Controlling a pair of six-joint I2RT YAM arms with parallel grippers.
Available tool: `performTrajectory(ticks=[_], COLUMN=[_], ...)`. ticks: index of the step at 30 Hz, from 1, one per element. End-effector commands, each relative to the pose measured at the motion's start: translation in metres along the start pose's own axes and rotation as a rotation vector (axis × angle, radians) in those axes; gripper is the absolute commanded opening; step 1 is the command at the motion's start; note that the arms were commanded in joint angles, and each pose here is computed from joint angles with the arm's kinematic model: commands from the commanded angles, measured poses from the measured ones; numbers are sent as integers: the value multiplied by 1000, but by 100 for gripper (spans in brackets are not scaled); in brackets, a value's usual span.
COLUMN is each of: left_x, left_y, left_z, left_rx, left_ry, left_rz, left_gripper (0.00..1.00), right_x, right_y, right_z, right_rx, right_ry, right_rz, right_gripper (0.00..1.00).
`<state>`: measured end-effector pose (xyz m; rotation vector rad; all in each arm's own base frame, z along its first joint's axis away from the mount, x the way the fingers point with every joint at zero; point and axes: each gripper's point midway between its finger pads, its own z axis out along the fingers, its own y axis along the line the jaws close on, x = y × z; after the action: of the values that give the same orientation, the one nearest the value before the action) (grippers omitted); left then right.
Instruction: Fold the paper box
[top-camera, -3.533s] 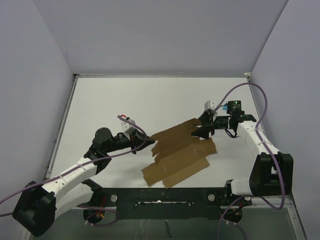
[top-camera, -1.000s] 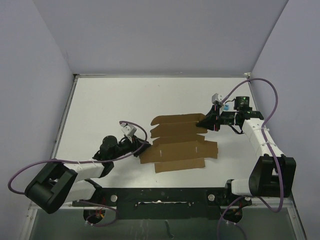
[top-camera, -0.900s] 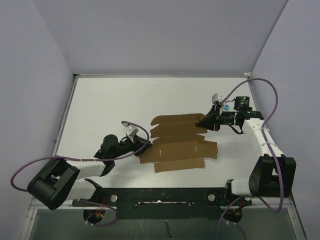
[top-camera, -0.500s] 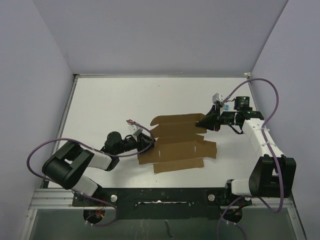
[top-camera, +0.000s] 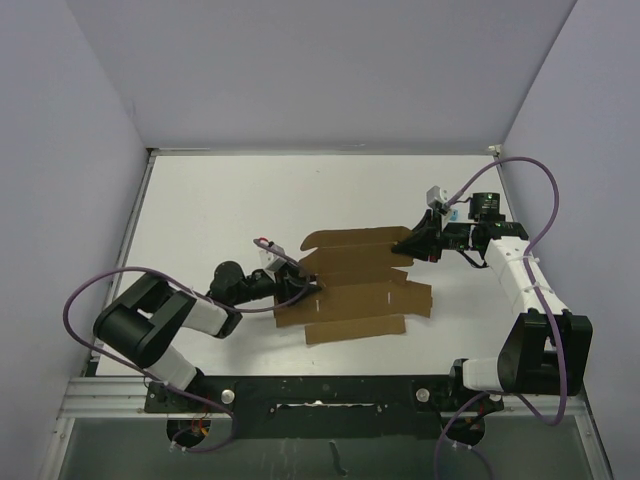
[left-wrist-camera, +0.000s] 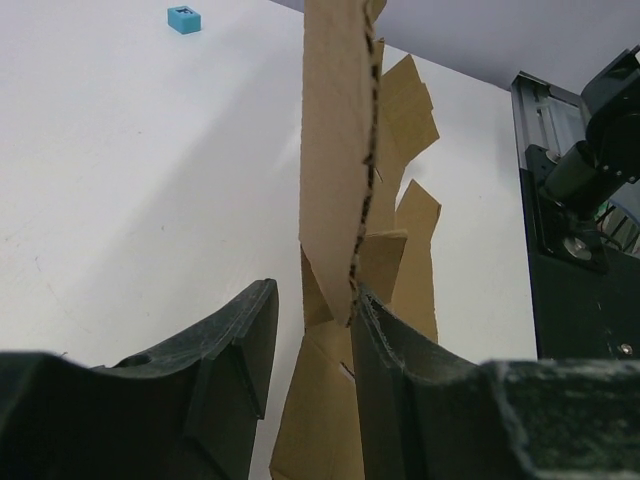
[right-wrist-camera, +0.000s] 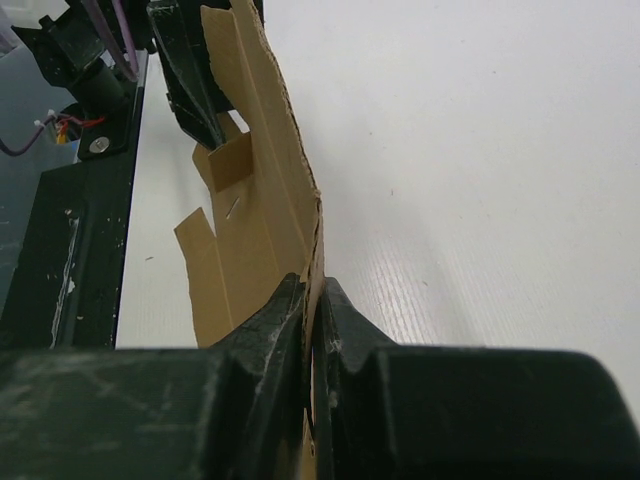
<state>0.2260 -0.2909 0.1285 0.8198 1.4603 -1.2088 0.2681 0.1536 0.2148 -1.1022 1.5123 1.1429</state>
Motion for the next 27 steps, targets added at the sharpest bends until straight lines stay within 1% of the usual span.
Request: performTrajectory(ticks=[1, 6, 13, 16, 19, 27], left_x=[-17, -21, -25, -28, -28, -31], left_y=[3, 6, 6, 5, 3, 3], left_z=[12, 17, 22, 24, 25, 18], left_rx=[36, 42, 55, 67, 80, 64], left_ry=[-63, -94, -102, -106, -101, -110], left_rz=[53, 54, 33, 30, 18, 22], left_gripper=[34, 34, 27, 17, 0, 0], right_x=[-29, -31, -30, -30, -30, -28], right_y=[11, 13, 13, 13, 12, 10], right_z=[0, 0, 1, 1, 1, 0], right_rx=[-48, -58, -62, -65, -62, -52], right_ry=[-68, -78, -81, -81, -80, -73], right_rz=[-86, -86, -79, -78, -79, -76], right_gripper=[0, 0, 0, 0, 0, 0])
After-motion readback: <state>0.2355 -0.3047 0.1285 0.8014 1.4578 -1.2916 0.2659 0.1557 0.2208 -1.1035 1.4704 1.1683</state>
